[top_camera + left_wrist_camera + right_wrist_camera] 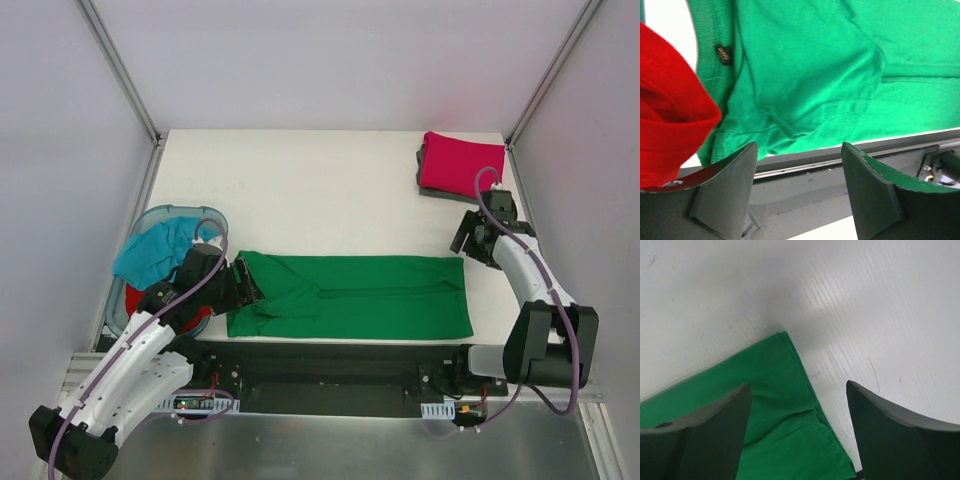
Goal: Fold and stack the t-shirts
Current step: Fold the other side of the tshirt into a rectangle
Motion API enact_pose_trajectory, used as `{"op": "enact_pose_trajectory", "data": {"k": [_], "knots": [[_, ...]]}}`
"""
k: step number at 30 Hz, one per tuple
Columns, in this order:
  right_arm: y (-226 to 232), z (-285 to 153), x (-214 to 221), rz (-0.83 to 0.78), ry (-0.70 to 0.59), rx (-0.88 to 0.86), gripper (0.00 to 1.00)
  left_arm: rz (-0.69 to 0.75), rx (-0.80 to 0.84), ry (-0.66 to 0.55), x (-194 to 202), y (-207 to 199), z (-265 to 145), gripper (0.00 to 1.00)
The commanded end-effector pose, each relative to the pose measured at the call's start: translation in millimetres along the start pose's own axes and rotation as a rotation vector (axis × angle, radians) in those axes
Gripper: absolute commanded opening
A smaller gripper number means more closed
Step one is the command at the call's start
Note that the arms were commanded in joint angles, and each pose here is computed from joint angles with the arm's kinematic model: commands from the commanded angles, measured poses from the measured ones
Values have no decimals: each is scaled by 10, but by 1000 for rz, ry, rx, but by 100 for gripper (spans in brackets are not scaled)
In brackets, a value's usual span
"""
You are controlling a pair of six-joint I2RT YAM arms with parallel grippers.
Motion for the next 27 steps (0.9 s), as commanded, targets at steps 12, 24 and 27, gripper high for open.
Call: {"op": "enact_pose_trajectory", "data": {"k": [12, 24, 27], "knots": [[683, -265, 429, -136, 116, -665, 96, 142, 190, -6, -402, -707, 223, 99], [227, 337, 519, -59, 197, -133, 96, 76, -34, 205, 16, -243, 783, 99], [198, 309, 467, -61, 164, -119, 96, 80, -79, 214, 12, -201, 850, 99]]}}
Point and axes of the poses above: each gripper's point midway between its finger pads, its own z axis out along the fingers, its own y axis along the line the jaws close on, x = y × z, the point moved 7 cm from there along -z, back along the fingers, and after that the axes turned 7 degrees about z, right-handed, at the moved point
